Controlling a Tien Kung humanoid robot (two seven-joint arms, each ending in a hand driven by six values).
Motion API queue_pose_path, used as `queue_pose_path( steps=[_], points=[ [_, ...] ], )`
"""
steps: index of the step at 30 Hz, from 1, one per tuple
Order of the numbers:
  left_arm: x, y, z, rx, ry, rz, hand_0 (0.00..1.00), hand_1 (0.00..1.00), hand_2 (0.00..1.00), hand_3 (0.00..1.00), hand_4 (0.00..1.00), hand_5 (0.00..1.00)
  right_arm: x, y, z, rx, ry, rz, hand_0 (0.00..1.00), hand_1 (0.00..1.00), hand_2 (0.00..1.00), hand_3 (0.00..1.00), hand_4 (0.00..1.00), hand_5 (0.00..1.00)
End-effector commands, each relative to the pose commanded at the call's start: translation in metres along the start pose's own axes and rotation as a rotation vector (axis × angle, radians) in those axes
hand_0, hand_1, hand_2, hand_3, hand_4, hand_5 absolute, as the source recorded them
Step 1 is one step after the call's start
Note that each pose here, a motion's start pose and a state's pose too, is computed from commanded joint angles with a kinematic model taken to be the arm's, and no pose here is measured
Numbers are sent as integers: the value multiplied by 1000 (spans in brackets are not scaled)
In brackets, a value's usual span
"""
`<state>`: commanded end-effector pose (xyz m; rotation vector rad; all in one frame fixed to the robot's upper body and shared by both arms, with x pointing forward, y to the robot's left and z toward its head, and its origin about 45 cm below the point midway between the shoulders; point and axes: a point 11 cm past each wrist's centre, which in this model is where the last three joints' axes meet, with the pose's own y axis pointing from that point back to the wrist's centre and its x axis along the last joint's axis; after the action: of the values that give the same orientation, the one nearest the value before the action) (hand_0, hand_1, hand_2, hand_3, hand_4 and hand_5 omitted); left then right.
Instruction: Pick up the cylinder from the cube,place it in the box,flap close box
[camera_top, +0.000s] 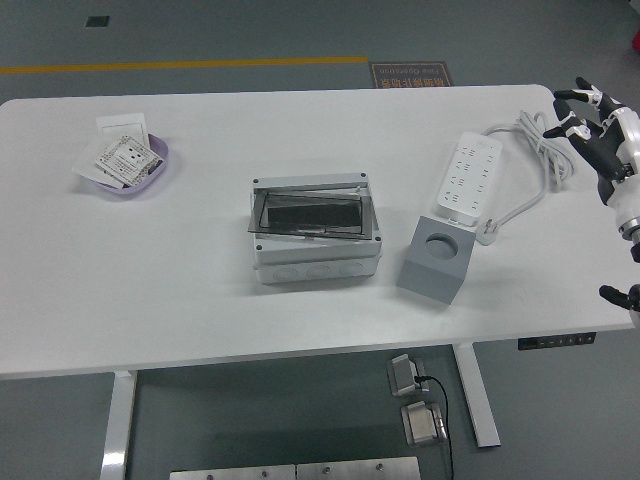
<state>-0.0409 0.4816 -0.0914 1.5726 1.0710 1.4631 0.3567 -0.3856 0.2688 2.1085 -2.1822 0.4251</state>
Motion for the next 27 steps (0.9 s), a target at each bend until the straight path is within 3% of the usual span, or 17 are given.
queue_pose_path(
  steps=[7,8,13,14,27],
  points=[
    [-2,0,-1,3,0,-3,581,637,552,592,699,344,-4,-2,-2,6,10,-21,528,414,982,650,750,474],
    [-2,0,0,2,1,-3,581,638,553,592,699,343,-4,-2,-1,5,11,-22,779,788,982,998,944,791],
    [-2,0,0,0,1,-3,581,638,553,592,699,343,-4,-1,-1,6,7,-20,779,788,982,998,944,791],
    [-2,0,-1,1,1,-3,581,637,553,592,699,342,-3,-1,-1,8,5,-18,884,883,987,998,998,920],
    [-2,0,-2,3,0,-4,582,637,553,592,699,342,-1,-2,-4,22,-8,-6,873,860,980,998,998,966]
  ],
)
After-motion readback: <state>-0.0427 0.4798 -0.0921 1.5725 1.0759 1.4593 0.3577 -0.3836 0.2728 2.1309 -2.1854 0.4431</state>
